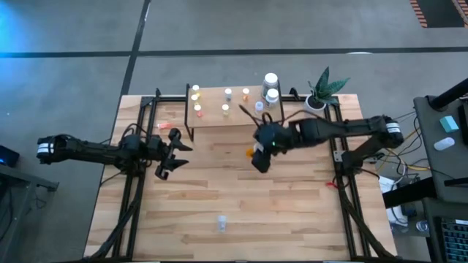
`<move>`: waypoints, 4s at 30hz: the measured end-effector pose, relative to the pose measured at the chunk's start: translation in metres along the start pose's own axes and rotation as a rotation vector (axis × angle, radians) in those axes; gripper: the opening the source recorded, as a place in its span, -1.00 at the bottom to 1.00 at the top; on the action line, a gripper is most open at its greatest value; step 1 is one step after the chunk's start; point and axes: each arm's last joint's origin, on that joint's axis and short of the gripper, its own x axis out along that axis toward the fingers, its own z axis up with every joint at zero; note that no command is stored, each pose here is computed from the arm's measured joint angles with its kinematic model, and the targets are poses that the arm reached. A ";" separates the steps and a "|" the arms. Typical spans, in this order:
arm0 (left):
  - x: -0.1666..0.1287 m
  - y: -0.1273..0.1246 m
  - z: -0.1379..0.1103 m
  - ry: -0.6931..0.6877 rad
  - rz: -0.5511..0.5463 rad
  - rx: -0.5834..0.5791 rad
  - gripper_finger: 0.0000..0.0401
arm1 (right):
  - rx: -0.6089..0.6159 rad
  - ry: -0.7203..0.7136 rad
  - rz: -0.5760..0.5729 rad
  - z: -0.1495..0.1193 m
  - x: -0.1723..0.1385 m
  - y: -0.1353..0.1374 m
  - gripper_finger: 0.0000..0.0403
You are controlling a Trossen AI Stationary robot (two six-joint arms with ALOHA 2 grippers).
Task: Pick and place medicine bottles onto shelf by color
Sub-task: Put the orange pill bottle on the shelf
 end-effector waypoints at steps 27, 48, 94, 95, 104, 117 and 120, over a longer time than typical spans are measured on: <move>-0.001 0.002 0.002 -0.033 0.074 -0.070 -0.01 | -0.142 0.063 -0.195 0.121 0.016 -0.062 -0.01; 0.001 0.001 0.008 -0.058 0.070 -0.057 -0.01 | -0.139 0.078 -0.217 0.143 0.014 -0.085 -0.01; 0.004 0.003 0.003 -0.033 0.092 -0.089 -0.01 | -0.147 0.152 -0.261 0.148 0.036 -0.123 -0.01; 0.004 0.003 0.003 -0.033 0.092 -0.089 -0.01 | -0.149 0.152 -0.260 0.148 0.036 -0.123 -0.01; 0.004 0.003 0.003 -0.032 0.093 -0.093 -0.01 | -0.141 0.145 -0.230 0.148 0.037 -0.119 -0.01; 0.004 0.004 0.003 -0.028 0.100 -0.098 -0.01 | -0.137 0.134 -0.225 0.148 0.039 -0.115 -0.01; 0.004 0.004 0.002 -0.028 0.101 -0.098 -0.01 | -0.138 0.129 -0.224 0.148 0.040 -0.115 -0.01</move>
